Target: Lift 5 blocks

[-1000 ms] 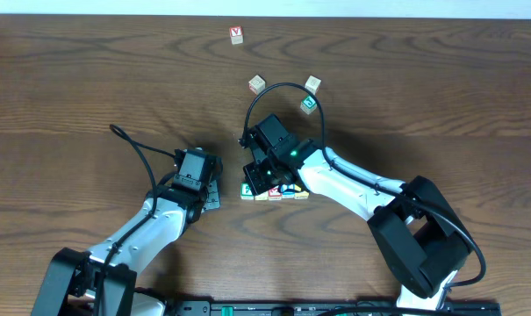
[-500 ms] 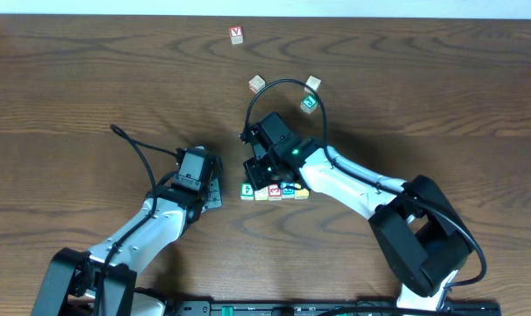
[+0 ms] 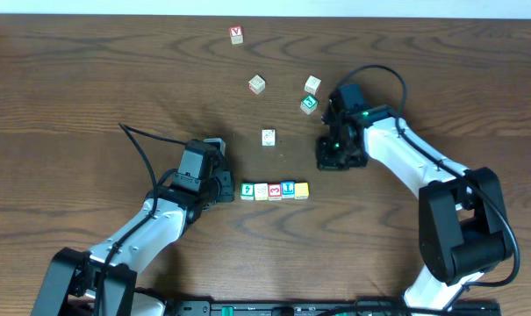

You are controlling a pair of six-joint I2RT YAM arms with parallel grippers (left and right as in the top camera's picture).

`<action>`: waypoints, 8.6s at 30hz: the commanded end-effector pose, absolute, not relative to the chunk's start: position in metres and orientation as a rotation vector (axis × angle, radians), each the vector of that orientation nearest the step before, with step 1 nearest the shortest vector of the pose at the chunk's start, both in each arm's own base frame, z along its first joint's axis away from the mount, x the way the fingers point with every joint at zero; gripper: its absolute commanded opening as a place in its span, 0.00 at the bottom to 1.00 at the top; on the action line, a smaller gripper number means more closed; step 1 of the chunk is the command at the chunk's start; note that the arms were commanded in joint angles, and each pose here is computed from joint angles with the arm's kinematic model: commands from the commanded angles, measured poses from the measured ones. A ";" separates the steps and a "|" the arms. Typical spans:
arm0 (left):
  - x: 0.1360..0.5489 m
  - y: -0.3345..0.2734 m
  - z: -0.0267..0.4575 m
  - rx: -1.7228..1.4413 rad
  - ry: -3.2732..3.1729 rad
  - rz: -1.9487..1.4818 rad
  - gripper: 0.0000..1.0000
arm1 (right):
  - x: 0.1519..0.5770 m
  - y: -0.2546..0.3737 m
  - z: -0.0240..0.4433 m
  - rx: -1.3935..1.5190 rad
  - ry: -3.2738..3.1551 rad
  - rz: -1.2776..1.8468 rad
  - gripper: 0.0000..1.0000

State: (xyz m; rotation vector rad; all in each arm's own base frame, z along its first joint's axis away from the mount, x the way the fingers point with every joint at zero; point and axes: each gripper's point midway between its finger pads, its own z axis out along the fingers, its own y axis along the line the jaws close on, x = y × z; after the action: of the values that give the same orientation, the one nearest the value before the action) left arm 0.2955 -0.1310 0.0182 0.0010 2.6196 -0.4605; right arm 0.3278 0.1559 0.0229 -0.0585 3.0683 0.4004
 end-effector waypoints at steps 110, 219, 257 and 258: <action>0.261 -0.156 0.015 -0.089 2.754 -0.743 0.07 | 0.325 0.195 0.016 -0.290 2.929 0.221 0.01; 0.260 -0.155 0.015 -0.089 2.756 -0.742 0.07 | 0.268 0.161 0.009 -0.249 3.161 -0.036 0.01; 0.260 -0.155 0.015 -0.090 2.757 -0.742 0.07 | 0.228 0.207 0.054 -0.424 3.117 0.255 0.01; 0.260 -0.155 0.015 -0.090 2.757 -0.742 0.07 | 0.228 0.208 0.052 -0.421 3.114 0.257 0.01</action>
State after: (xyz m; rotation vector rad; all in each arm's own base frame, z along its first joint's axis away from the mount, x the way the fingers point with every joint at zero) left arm 0.2622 -0.1562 0.0154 -0.0873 2.7505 -0.7375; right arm 0.2359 0.2063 0.0608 -0.4135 3.0928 0.2605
